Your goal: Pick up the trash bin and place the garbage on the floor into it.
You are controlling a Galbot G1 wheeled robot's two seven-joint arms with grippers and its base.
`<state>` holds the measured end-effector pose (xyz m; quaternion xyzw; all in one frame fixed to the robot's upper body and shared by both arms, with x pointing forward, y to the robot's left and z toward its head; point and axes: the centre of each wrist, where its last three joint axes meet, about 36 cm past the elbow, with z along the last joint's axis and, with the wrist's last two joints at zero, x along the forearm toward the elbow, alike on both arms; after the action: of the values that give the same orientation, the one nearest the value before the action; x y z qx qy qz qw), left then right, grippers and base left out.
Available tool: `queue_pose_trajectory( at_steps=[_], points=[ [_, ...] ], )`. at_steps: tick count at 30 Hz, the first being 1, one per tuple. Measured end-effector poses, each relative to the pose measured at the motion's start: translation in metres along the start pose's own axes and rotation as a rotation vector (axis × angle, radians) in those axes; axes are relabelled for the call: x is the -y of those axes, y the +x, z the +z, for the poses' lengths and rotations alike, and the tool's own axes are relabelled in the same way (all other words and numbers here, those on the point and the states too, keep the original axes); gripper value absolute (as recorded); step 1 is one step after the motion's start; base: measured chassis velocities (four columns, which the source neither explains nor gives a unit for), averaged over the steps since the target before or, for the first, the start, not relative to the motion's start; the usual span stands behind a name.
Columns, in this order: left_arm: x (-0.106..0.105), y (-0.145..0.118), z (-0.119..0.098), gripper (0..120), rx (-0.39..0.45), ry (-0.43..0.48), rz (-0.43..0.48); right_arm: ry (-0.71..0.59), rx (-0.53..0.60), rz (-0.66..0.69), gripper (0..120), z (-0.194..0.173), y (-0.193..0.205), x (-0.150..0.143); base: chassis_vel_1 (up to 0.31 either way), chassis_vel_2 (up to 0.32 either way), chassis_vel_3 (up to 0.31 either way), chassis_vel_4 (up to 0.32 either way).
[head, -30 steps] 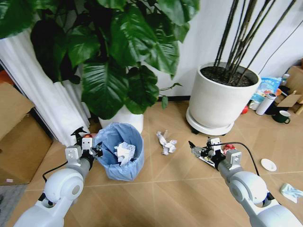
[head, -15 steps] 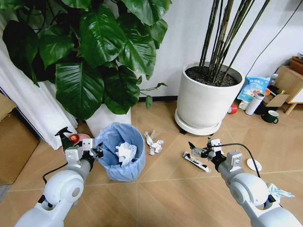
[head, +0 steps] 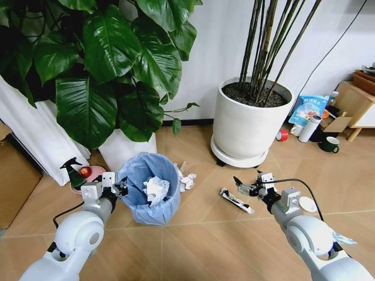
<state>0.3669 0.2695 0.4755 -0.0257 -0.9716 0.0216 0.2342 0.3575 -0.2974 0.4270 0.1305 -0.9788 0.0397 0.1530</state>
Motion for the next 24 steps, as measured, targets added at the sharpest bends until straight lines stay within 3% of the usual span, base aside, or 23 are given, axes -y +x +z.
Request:
queue_pose_trajectory(
  at_steps=[24],
  points=[
    [-0.0010, 0.0009, 0.0007, 0, -0.001, 0.000, -0.002, 0.003, -0.006, -0.015, 100, 0.0040, -0.0007, -0.0078, -0.056, 0.057, 0.058, -0.062]
  ],
)
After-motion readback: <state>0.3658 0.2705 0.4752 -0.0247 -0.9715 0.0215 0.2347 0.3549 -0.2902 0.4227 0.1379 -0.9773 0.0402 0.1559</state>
